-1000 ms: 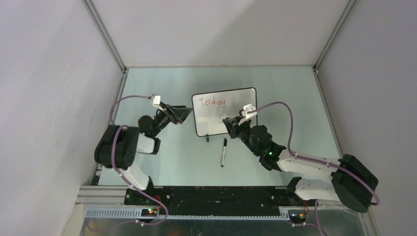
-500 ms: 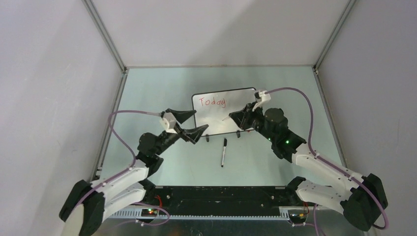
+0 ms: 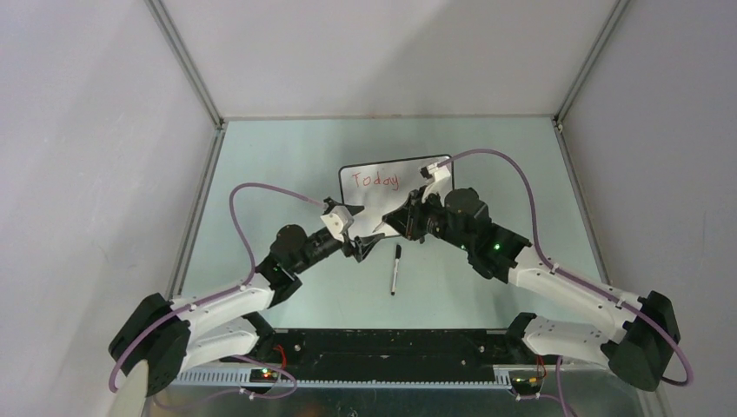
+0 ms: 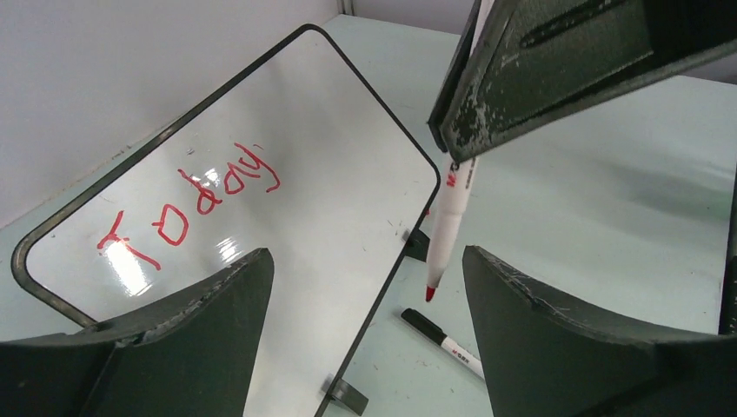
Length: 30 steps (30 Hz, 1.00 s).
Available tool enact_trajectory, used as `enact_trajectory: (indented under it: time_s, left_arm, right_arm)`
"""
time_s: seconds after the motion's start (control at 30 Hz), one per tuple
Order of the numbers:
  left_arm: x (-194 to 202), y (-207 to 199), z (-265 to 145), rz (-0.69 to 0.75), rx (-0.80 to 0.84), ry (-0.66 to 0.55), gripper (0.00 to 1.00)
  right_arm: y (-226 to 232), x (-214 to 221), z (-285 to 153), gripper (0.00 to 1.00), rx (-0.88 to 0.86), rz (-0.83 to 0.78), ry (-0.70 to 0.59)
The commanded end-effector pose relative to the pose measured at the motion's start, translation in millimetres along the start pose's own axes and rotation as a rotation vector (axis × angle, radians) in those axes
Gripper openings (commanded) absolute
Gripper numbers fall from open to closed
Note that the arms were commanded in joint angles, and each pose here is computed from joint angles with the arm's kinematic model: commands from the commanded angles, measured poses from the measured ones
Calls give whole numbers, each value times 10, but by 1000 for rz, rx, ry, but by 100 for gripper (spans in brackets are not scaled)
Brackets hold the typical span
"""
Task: Write a sentence on the whiteboard
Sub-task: Pass from the right arm to the left
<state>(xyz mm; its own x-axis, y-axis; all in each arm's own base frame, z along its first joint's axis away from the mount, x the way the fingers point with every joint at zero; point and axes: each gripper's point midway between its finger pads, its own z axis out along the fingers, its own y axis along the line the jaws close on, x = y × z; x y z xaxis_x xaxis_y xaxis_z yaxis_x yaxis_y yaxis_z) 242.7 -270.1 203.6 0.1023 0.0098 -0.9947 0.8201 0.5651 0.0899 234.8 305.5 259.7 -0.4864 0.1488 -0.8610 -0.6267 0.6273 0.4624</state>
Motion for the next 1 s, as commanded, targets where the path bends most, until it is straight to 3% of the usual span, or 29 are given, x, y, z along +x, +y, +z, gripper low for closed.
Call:
enact_trajectory:
  time_s: [0.0, 0.13, 0.33, 0.5, 0.63, 0.73, 0.8, 0.97]
  left_arm:
    - [-284, 8, 90, 59, 11, -70, 85]
    - [-296, -46, 101, 58, 44, -75, 78]
    - [-285, -123, 159, 61, 95, -66, 57]
    - [-266, -145, 180, 70, 112, -72, 50]
    - [-225, -172, 195, 85, 129, -65, 37]
    - [-211, -197, 185, 108, 146, -73, 13]
    - [-218, -203, 183, 117, 149, -82, 2]
    - [-190, -208, 177, 140, 151, -79, 0]
  right_arm:
    - [100, -149, 15, 0, -7, -20, -24]
    - [120, -115, 56, 0, -13, -28, -8]
    - [168, -81, 91, 0, -24, -35, 5]
    - [180, -38, 128, 0, -29, -36, 22]
    - [201, 6, 138, 0, -33, -34, 47]
    - [178, 47, 131, 0, -19, -33, 71]
    - [168, 58, 129, 0, -12, -32, 82]
    - [144, 103, 105, 5, 0, -31, 103]
